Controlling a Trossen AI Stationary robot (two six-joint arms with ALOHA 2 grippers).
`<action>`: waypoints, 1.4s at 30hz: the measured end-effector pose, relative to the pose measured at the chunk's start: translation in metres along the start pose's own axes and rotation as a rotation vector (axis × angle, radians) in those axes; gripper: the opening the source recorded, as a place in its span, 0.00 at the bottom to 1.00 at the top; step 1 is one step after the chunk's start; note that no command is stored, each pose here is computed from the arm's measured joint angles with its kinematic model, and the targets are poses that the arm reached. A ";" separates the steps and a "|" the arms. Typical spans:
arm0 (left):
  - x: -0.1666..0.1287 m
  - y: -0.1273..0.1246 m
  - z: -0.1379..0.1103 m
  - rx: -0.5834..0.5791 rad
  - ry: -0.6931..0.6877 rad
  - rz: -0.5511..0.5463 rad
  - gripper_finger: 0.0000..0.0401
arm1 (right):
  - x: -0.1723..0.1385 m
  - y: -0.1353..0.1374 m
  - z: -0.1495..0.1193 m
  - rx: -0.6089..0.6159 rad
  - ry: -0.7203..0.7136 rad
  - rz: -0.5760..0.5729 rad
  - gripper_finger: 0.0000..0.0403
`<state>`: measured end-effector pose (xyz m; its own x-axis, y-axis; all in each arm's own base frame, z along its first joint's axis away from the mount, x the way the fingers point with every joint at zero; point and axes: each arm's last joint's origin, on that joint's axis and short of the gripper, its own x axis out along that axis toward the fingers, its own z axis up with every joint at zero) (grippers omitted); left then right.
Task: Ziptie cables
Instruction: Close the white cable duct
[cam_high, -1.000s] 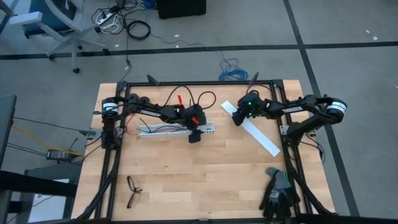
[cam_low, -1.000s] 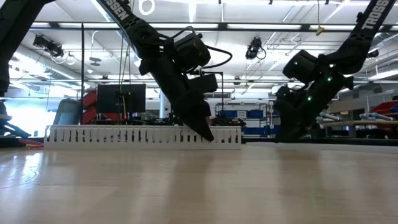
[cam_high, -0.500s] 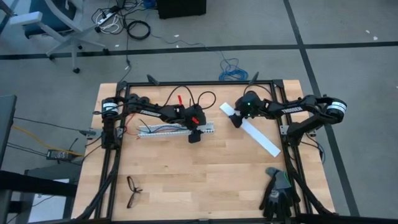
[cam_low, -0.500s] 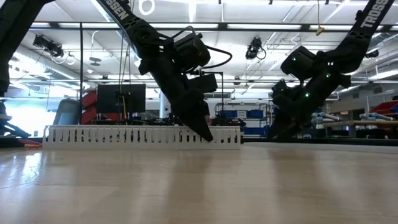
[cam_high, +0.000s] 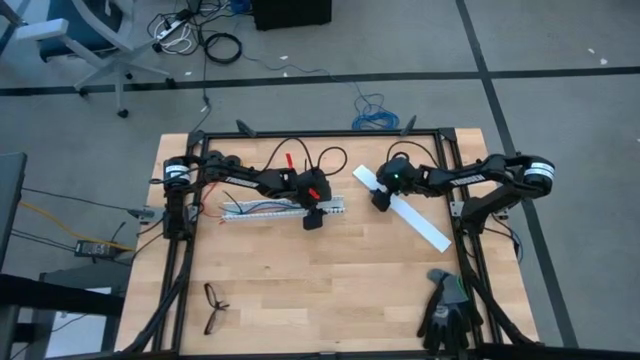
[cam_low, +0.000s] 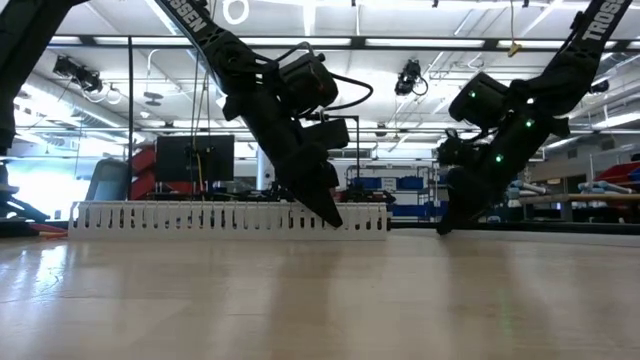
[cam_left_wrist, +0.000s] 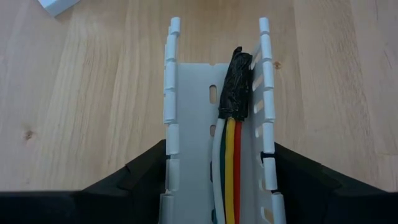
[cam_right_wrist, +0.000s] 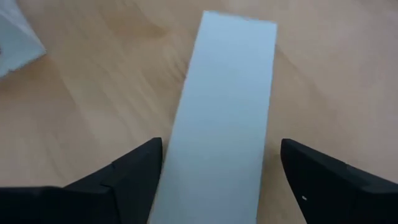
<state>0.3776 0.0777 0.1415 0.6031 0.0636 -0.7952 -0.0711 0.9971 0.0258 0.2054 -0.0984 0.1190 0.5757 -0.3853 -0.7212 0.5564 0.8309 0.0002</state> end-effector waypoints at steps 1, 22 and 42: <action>0.000 0.000 0.000 0.000 0.000 0.000 0.63 | 0.001 0.000 -0.001 0.010 0.012 0.002 0.77; 0.000 0.000 -0.001 0.053 0.009 -0.030 0.63 | 0.011 0.000 -0.007 0.075 0.051 0.002 0.67; 0.000 0.000 -0.002 0.053 0.015 -0.026 0.63 | 0.011 0.000 -0.007 0.072 0.050 0.016 0.55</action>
<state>0.3764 0.0775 0.1405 0.5918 0.0369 -0.8052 -0.0126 0.9993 0.0365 0.2078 -0.0998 0.1059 0.5552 -0.3501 -0.7545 0.5898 0.8053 0.0603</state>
